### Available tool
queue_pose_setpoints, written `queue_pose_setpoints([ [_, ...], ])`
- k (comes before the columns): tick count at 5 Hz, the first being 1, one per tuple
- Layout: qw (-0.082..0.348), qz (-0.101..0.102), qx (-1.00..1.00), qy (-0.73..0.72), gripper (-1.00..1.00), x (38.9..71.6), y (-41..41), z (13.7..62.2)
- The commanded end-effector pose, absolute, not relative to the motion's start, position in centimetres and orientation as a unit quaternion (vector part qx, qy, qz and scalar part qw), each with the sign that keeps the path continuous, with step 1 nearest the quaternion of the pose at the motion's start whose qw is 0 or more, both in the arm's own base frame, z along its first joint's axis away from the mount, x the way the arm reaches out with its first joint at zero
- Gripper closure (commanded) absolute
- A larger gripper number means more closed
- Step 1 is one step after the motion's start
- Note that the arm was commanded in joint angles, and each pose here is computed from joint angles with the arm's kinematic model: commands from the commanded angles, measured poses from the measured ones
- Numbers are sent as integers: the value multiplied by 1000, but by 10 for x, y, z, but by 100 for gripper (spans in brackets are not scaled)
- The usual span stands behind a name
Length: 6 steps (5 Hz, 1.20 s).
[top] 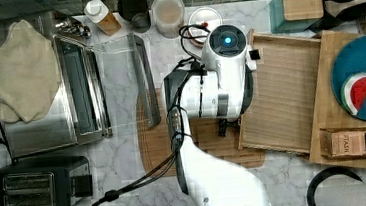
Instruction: Close the drawer.
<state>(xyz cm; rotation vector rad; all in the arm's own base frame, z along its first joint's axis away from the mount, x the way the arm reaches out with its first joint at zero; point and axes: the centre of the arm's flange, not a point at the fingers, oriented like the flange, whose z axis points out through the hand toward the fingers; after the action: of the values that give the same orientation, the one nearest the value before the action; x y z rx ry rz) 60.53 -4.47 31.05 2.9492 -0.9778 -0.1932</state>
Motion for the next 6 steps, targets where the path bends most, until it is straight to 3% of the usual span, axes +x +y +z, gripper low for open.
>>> queue_pose_setpoints([
  [1,-6,5,984,-179,100,629,-49,355],
  [2,-30,7,984,-175,100,623,-59,335],
  [3,-40,-22,982,-185,100,622,-63,328],
  [4,-55,-21,981,-186,100,615,-67,313],
  [6,-30,-18,981,-190,100,604,-68,293],
])
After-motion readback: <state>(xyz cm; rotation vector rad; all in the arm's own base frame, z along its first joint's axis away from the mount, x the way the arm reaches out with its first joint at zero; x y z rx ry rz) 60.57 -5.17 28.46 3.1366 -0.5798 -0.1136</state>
